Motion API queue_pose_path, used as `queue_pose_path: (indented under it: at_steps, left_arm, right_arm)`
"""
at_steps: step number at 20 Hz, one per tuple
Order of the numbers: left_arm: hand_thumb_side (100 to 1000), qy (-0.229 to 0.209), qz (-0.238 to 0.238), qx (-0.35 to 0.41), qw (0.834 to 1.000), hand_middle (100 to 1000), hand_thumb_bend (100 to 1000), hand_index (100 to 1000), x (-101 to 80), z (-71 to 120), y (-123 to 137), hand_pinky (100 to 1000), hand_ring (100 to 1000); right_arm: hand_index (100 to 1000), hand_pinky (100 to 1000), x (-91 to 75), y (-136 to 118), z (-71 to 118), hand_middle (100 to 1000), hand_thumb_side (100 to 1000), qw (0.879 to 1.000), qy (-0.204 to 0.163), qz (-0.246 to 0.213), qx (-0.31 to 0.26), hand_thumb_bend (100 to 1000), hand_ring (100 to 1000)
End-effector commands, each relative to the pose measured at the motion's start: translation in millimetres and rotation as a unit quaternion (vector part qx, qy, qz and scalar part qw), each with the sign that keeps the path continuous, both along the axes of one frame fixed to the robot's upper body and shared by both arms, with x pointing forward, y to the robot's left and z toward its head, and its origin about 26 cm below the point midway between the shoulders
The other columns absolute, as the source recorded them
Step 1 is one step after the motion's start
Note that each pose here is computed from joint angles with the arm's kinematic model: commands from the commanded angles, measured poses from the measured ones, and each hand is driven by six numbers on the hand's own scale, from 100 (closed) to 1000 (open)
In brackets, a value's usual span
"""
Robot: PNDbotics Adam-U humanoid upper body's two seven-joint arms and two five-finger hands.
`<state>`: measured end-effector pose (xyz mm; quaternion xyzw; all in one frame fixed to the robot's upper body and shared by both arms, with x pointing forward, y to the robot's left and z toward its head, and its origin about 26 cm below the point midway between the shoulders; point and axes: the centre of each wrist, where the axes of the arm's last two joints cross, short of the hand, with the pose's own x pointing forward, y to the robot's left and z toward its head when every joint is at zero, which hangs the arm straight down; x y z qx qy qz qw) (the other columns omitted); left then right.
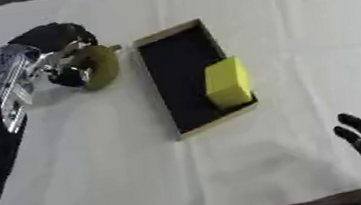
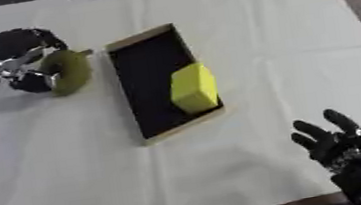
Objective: Pick up objects on the table and place them in the box.
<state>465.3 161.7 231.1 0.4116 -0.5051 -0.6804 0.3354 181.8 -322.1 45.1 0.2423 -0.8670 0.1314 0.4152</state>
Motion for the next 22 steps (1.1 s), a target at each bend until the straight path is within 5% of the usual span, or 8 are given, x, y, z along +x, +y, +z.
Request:
queue_pose_path:
  at_steps: [1, 6, 11, 22]
  left_arm:
    - [245, -0.02, -0.001, -0.012, 1.0, 618, 100, 726, -0.5, 8.6, 3, 804, 746]
    - [232, -0.04, -0.004, -0.03, 0.999, 495, 100, 595, -2.7, 12.1, 1, 697, 608]
    - [230, -0.073, -0.021, -0.065, 0.995, 467, 100, 565, -8.0, 22.9, -3, 662, 570]
    - [187, -0.124, -0.139, -0.116, 0.976, 468, 100, 546, -47.9, 75.9, -39, 634, 559]
  right_arm:
    - [1000, 1000, -1.1, 0, 3.3, 606, 323, 0.972, -0.203, 0.064, -0.104, 100, 1000]
    - [1000, 1000, -2.2, 2, 1.8, 604, 359, 0.971, -0.201, 0.066, -0.11, 100, 1000]
    - [1000, 1000, -2.9, 3, 0.9, 604, 352, 0.972, -0.2, 0.065, -0.108, 100, 1000]
    - [1000, 1000, -4.2, 3, -0.2, 598, 368, 0.972, -0.198, 0.066, -0.111, 100, 1000]
